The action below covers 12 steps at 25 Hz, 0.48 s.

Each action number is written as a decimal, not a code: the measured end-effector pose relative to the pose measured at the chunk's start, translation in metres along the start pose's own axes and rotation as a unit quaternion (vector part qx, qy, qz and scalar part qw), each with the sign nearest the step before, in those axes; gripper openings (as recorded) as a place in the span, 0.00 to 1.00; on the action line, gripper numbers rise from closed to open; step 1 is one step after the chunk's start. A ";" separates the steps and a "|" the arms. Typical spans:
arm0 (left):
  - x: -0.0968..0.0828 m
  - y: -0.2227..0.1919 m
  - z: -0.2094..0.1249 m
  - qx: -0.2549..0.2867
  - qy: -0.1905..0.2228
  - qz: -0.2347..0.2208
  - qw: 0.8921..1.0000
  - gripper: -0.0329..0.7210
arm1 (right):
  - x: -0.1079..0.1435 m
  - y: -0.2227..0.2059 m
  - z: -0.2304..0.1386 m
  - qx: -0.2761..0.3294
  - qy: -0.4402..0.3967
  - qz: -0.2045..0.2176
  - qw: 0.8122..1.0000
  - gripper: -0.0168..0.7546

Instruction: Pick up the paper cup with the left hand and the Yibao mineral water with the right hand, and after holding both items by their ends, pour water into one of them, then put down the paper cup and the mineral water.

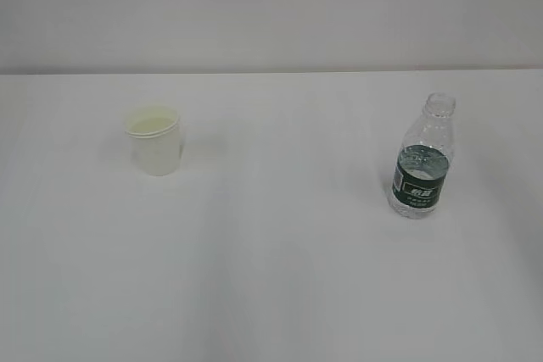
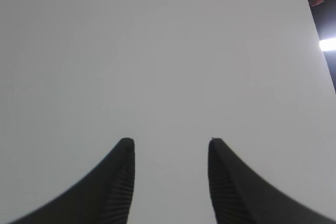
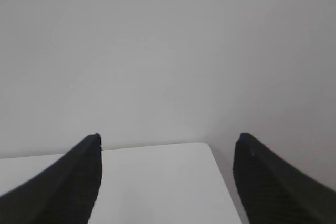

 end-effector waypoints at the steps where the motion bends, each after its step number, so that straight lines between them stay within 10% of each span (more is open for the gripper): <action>1: -0.003 0.004 0.001 -0.003 0.000 0.005 1.000 0.48 | 0.001 0.001 -0.001 0.002 -0.003 0.005 1.000 0.79; 12: -0.019 0.062 0.019 -0.048 -0.012 0.104 0.993 0.48 | -0.011 0.029 -0.014 0.015 -0.006 0.003 1.000 0.79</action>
Point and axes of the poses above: a point on each arm's last joint axis where the gripper is mounted, y pointing back along that axis away from the gripper, x along the wrist's bending axis when the last joint is at zero, z = x × y, the point moved 5 cm from there along -y, pointing out along that axis toward the gripper, and after that the axes turned 4 degrees about y, right-handed, at the moved point
